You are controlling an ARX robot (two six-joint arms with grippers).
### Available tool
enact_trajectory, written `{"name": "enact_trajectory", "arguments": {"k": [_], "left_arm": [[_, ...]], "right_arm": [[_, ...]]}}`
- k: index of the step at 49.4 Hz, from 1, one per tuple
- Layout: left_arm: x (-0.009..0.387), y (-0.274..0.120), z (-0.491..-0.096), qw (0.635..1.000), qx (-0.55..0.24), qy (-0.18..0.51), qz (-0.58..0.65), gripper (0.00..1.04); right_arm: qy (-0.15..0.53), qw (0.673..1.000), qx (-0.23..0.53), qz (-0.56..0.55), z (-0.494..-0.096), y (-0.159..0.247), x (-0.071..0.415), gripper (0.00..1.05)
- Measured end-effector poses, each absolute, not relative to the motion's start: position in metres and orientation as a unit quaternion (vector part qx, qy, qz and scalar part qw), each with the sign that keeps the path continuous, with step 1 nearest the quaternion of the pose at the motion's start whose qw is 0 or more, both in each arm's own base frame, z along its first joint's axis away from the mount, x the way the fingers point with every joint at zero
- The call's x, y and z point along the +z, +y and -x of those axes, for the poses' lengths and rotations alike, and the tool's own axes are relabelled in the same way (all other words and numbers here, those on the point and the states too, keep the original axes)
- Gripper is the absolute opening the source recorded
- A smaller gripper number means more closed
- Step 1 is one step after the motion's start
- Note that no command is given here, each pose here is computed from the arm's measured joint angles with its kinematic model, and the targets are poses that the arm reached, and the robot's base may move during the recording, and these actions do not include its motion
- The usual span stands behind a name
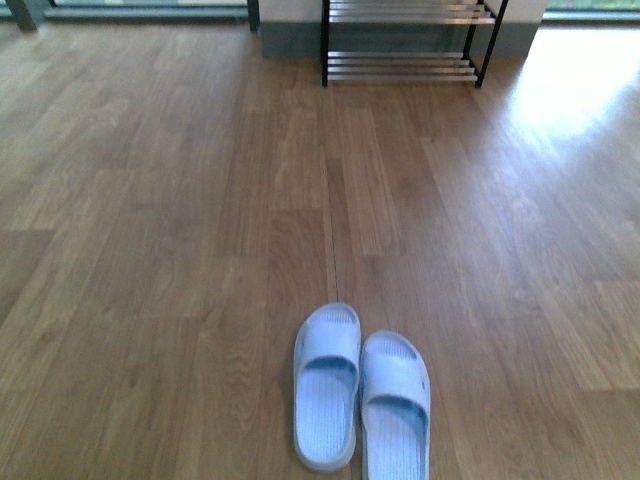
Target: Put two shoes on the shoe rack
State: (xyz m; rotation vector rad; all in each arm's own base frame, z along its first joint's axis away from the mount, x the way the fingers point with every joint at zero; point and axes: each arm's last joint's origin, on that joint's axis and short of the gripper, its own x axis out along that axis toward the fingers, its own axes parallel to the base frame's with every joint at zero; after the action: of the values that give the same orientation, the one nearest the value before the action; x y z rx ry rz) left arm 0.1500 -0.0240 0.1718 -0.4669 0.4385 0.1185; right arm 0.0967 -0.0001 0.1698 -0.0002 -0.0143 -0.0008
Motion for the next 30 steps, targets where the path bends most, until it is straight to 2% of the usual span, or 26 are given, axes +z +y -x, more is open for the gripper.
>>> {"name": "enact_trajectory", "arguments": {"k": [9,21,30], "left_arm": [[0.17,-0.037,-0.205,0.951,0.02,0.234,0.201,0.95],[0.122,-0.066,-0.26,0.928,-0.038,0.346,0.133,0.95],[0.083,-0.087,-0.297,0.916,-0.078,0.386,0.076,0.95]], "right_arm": [[-0.007,1.0,0.0,0.0,-0.097,0.0,0.17,0.95],[-0.007,1.0,0.0,0.0,-0.097,0.0,0.17,0.95],[-0.007,1.0,0.0,0.0,-0.097,0.0,0.17,0.95]]}}
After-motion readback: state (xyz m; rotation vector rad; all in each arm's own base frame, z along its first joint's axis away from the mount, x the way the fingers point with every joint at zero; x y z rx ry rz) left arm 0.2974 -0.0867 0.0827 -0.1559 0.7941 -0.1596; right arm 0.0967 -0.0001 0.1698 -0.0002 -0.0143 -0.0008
